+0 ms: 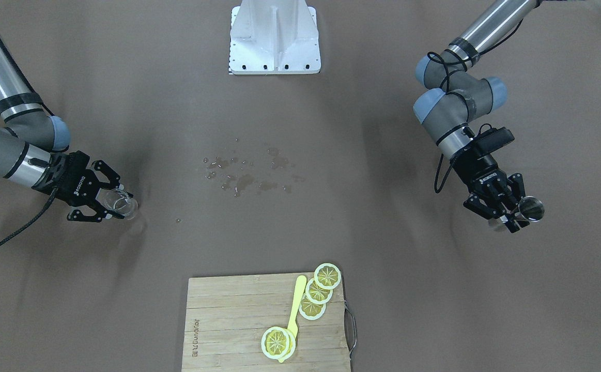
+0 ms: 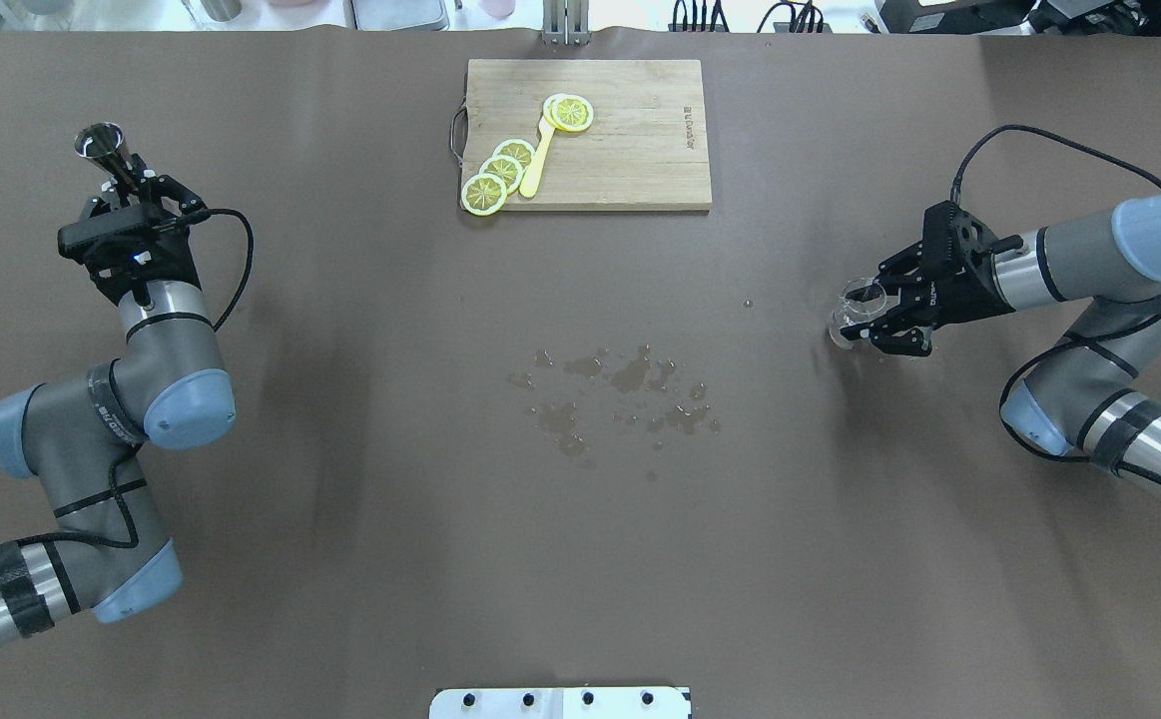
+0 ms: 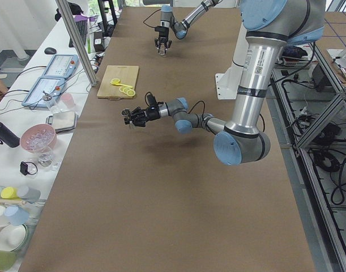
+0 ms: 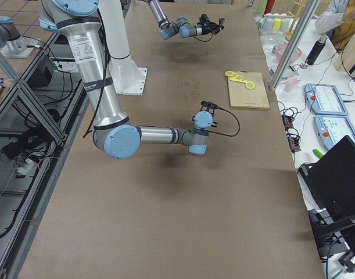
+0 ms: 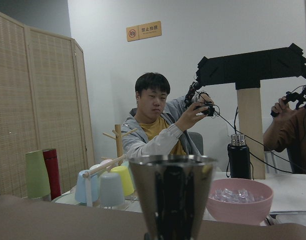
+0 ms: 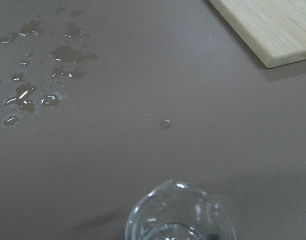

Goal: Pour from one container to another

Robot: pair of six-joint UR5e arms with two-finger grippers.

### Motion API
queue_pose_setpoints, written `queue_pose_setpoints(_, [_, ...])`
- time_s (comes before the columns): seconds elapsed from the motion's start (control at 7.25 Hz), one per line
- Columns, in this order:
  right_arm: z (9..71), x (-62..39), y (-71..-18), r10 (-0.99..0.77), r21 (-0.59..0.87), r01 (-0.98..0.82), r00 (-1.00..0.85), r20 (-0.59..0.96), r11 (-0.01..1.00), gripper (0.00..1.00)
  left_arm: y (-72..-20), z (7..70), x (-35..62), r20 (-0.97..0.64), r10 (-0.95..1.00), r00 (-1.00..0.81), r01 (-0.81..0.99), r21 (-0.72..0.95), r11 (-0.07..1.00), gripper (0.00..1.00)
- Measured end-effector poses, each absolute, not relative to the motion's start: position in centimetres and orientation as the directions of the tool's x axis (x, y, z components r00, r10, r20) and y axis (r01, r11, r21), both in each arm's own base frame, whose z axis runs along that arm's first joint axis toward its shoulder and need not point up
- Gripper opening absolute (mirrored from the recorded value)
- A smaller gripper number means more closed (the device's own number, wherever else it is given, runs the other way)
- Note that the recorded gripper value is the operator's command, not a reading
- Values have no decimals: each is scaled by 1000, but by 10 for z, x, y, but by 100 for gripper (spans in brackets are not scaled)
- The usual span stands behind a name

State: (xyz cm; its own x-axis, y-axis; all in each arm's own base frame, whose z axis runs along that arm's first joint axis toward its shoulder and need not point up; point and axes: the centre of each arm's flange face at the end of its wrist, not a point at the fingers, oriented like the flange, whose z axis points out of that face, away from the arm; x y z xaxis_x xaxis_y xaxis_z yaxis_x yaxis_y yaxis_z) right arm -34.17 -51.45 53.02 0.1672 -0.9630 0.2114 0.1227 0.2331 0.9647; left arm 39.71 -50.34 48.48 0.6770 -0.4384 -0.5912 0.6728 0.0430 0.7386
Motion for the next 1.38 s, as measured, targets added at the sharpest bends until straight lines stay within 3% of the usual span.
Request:
queue_pose_setpoints(0.69, [527,-343,-515,-960,965,117,186,210,233,76,-475,509,430,-629,-462,625,715,699,16,0])
queue_pose_setpoints(1.38, [517,-343,-515,-958,965,100,183,222,242,80,-449,527,464,-637,-441,633,725,687,48,0])
